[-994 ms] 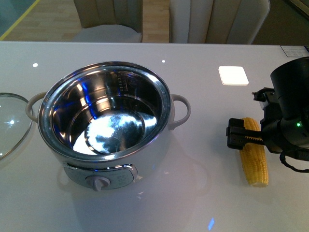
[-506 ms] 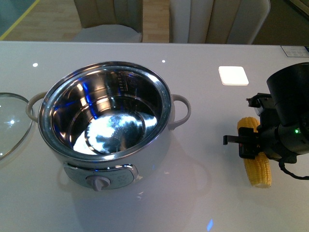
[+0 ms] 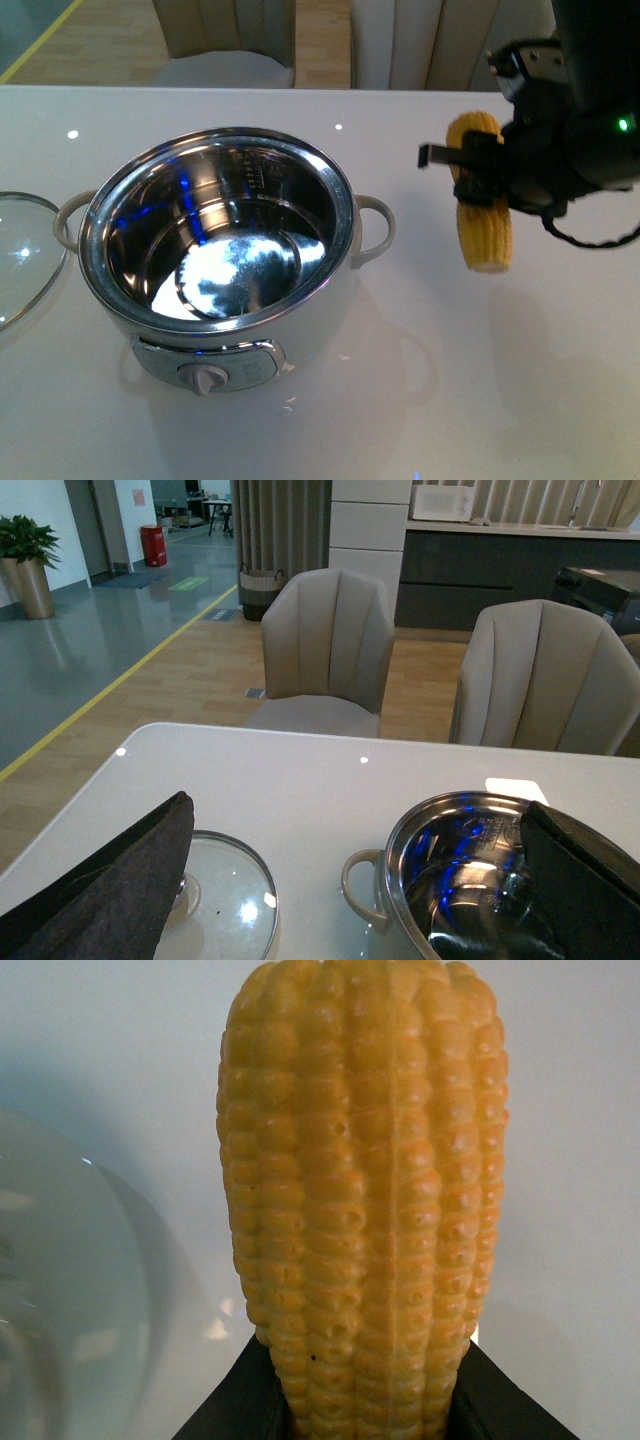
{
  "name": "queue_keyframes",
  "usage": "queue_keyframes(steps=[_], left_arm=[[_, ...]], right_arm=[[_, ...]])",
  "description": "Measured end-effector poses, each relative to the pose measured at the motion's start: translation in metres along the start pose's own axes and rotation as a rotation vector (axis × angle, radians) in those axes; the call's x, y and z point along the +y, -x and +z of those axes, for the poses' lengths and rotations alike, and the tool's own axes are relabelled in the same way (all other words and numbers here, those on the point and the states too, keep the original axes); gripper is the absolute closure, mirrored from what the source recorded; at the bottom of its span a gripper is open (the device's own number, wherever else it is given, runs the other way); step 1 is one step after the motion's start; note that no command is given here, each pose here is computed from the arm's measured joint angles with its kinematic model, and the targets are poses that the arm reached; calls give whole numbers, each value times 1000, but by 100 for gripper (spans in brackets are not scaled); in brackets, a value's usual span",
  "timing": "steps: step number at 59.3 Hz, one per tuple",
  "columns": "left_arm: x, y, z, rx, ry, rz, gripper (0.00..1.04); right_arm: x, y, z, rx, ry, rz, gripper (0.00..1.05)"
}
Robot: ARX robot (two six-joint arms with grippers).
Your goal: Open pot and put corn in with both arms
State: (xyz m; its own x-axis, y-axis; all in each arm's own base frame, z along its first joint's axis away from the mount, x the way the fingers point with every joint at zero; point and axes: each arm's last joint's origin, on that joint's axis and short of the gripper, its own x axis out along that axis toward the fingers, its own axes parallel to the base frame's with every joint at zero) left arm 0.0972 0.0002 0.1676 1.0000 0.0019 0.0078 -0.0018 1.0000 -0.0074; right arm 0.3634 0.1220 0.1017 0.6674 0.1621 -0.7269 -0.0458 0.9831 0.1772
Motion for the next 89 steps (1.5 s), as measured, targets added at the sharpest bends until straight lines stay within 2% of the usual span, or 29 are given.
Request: queue_keyframes(steps=[9, 20, 34, 48, 60, 81, 83, 89], left_arm=[[0, 0, 0, 0, 0, 0, 7], [0, 0, 0, 0, 0, 0, 7], [0, 0, 0, 0, 0, 0, 7], [0, 0, 0, 0, 0, 0, 7], [0, 0, 0, 0, 0, 0, 7], [0, 0, 0, 0, 0, 0, 7], [0, 0, 0, 0, 0, 0, 7], [0, 0, 0, 0, 0, 0, 7]], right_arm=[[47, 7, 29, -46, -29, 125, 82], [91, 4, 45, -40, -107, 257, 82], [129, -12, 42, 28, -197, 337, 82], [165, -22, 27, 97, -184, 379, 82], [175, -25, 16, 137, -171, 401, 82], [175, -43, -11, 241, -129, 329, 82], [175, -44, -12, 246, -124, 327, 79], [175, -44, -17, 269, -117, 330, 62]])
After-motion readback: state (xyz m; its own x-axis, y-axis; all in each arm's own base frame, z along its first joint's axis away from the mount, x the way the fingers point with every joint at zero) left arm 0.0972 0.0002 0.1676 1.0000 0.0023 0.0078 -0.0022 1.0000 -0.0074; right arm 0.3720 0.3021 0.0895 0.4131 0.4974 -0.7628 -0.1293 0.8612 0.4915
